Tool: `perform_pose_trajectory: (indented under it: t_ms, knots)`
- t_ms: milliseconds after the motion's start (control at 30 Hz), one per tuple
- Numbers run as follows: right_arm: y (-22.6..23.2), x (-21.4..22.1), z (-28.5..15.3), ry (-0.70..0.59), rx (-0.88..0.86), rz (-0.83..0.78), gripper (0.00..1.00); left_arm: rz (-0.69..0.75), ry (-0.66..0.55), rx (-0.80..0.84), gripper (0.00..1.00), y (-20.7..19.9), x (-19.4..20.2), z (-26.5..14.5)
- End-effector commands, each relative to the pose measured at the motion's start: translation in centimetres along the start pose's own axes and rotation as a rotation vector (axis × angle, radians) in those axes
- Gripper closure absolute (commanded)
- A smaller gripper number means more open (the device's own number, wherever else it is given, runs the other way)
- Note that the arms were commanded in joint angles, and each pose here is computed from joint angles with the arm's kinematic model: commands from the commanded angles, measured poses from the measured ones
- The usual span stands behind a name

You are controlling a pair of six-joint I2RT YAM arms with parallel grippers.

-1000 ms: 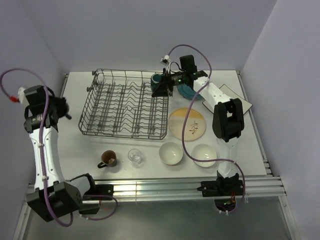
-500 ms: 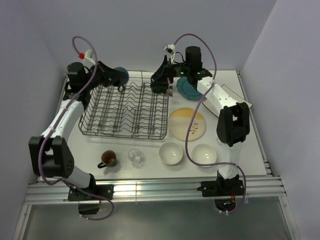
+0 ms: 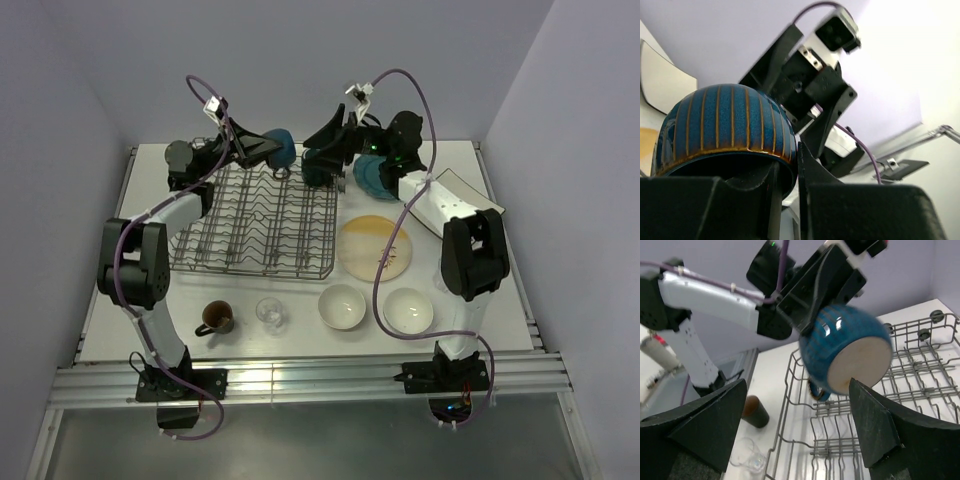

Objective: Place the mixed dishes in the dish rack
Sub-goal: Pass the cup from the left arm to the right

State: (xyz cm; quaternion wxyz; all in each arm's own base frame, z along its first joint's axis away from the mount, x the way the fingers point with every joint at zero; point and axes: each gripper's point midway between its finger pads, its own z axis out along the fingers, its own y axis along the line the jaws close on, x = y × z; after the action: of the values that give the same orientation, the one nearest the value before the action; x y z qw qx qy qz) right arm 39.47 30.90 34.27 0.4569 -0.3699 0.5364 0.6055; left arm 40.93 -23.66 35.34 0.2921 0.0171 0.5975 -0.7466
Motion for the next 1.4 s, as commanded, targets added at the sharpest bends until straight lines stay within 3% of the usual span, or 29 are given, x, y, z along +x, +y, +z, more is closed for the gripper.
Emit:
perform_pose_trajectory:
  t_ms: [0,100,133,233,433,567,1100,1367]
  knots:
    - [0.7,-5.3,-0.7,-0.107,0.053,-0.002,0.1,0.309,0.103,0.284,1.0,-8.3,2.9,0.2]
    - [-0.6,-6.3,-0.4,-0.153,0.096,0.22,0.1,0.3,0.1,0.289,1.0,-8.4,2.9,0.4]
    - [-0.6,-6.7,-0.3,-0.167,0.099,0.314,0.02,0.294,0.096,0.289,1.0,-8.4,2.7,0.5]
    - [-1.8,-6.4,-0.2,-0.204,0.15,0.552,0.0,0.264,0.072,0.291,1.0,-8.5,2.0,0.8]
    - [-4.0,-6.3,-0.5,-0.262,0.266,0.828,0.0,0.176,-0.015,0.333,1.0,-9.7,-0.2,1.4]
    - [-4.3,-6.2,-0.4,-0.256,0.282,0.837,0.0,0.141,-0.027,0.41,1.0,-11.3,-0.4,1.3]
    - [-3.8,-4.4,2.2,-0.225,0.239,0.934,0.0,0.092,-0.039,0.473,1.0,-12.5,-0.4,1.8]
    - [-3.9,-5.4,2.8,-0.255,0.22,0.908,0.0,0.027,-0.058,0.522,1.0,-12.4,-0.3,1.7]
